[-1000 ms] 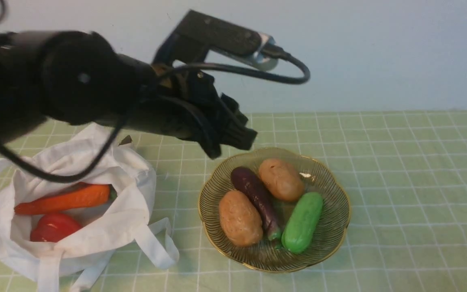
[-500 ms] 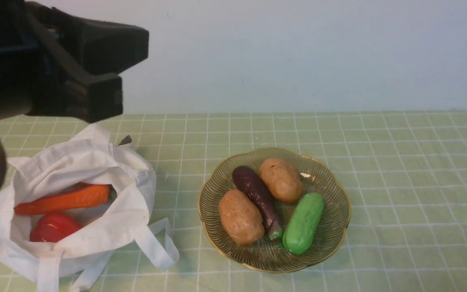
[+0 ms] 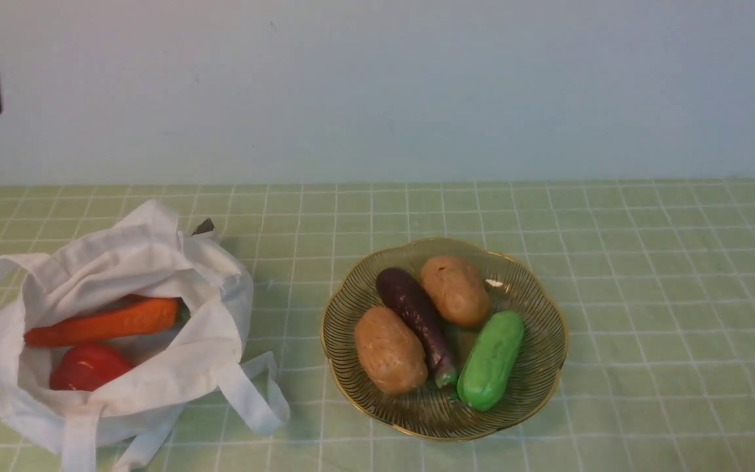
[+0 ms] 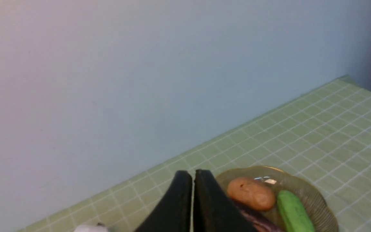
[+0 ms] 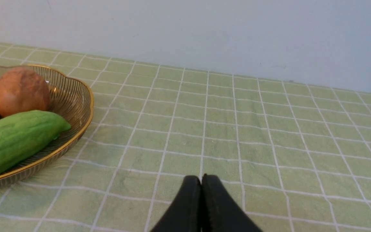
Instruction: Take vegetables from bag on green coffee tablecloth place on plate.
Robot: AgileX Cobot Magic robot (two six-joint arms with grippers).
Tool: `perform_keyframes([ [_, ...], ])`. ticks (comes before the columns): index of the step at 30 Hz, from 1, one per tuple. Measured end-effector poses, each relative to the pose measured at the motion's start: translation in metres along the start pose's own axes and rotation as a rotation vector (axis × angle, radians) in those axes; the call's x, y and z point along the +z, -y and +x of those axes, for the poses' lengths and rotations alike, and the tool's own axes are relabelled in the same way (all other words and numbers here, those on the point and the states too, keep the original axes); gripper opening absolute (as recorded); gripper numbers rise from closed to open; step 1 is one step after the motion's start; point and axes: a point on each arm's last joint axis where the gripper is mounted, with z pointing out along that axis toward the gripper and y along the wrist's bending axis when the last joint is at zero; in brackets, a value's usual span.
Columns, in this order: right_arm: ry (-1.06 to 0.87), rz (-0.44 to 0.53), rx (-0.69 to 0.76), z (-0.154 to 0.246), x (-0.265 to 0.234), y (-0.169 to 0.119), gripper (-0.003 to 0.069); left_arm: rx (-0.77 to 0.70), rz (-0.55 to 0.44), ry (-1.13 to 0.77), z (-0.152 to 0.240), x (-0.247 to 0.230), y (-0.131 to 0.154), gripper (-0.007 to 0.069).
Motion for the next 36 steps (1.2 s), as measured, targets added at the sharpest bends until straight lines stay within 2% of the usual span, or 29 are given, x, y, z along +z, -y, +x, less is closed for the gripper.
perform_keyframes([
  [4,0.000,0.000,0.000,0.000,0.000,0.000,-0.0015,-0.044,-0.128,-0.024,0.057,-0.007,-0.007,-0.0005],
  [5,0.000,0.000,0.000,0.000,0.000,0.000,-0.0015,-0.045,-0.126,-0.030,0.061,-0.007,-0.007,-0.0005],
  [8,0.000,0.000,0.000,0.000,0.000,0.000,-0.0015,-0.064,-0.222,-0.042,0.130,-0.002,-0.007,-0.0005],
  [10,0.000,0.000,0.000,0.000,0.000,0.000,-0.0015,-0.065,-0.253,-0.043,0.149,0.000,-0.007,-0.0005],
  [11,0.000,0.000,0.000,0.000,0.000,0.000,-0.0015,-0.078,-0.289,-0.067,0.190,0.004,-0.006,-0.0005],
  [16,0.000,0.000,0.000,0.000,0.000,0.000,-0.0015,-0.122,-0.347,-0.118,0.261,0.012,-0.002,-0.0005],
  [19,0.000,0.000,0.000,0.000,0.000,0.000,-0.0015,-0.128,-0.360,-0.130,0.271,0.011,0.000,-0.0005],
  [36,0.000,0.000,0.000,0.000,0.000,0.000,-0.0015,-0.134,-0.361,-0.119,0.272,0.010,0.000,-0.0005],
])
